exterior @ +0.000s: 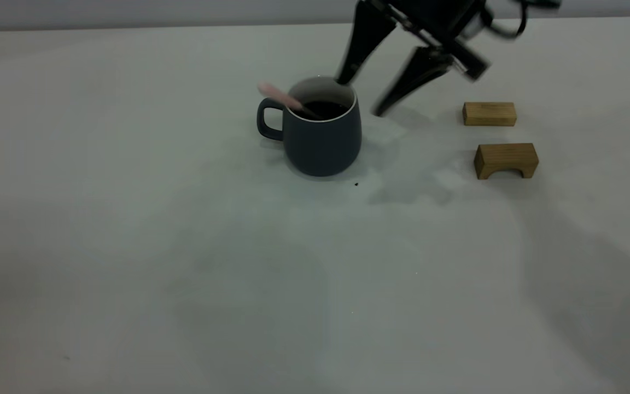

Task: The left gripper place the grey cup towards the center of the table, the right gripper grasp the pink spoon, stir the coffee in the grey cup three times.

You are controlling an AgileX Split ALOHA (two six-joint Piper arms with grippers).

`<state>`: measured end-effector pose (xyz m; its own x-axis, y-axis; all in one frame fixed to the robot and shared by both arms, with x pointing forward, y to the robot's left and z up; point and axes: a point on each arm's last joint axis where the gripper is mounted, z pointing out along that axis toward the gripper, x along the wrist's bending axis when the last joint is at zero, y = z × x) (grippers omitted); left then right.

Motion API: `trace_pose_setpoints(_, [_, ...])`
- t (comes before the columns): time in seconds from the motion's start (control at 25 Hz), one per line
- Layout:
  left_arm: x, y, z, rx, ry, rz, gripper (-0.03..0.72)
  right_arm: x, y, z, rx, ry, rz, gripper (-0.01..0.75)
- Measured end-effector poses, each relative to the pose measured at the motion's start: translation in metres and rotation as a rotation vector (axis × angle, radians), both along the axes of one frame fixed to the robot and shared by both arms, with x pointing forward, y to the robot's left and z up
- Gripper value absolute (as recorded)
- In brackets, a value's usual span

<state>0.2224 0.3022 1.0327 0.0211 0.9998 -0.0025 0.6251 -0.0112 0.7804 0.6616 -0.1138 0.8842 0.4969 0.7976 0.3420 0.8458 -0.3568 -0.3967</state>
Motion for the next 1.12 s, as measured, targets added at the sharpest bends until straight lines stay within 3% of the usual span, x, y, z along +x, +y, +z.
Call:
trace_pose_setpoints(0.08, [0.0,0.0,0.0,0.0,0.0,0.0,0.568,-0.007,-0.001,0.019,-0.187,-0.114,0.161,0.513])
trace_pose_setpoints(0.16, [0.0,0.0,0.0,0.0,0.0,0.0,0.568,-0.013,0.001,0.046,-0.312,-0.228,0.264,0.508])
trace_pose_setpoints(0.4, [0.0,0.0,0.0,0.0,0.0,0.0,0.568,-0.025,-0.015,0.139,-0.573,-0.571,0.565,0.471])
trace_pose_setpoints(0.52, [0.0,0.0,0.0,0.0,0.0,0.0,0.568,-0.036,-0.025,0.179,-0.621,-0.689,0.703,0.45])
trace_pose_setpoints(0.64, [0.0,0.0,0.0,0.0,0.0,0.0,0.568,-0.05,-0.032,0.208,-0.624,-0.765,0.755,0.427])
trace_pose_setpoints(1.12, [0.0,0.0,0.0,0.0,0.0,0.0,0.568,-0.201,-0.105,0.269,-0.644,-0.882,0.729,0.344])
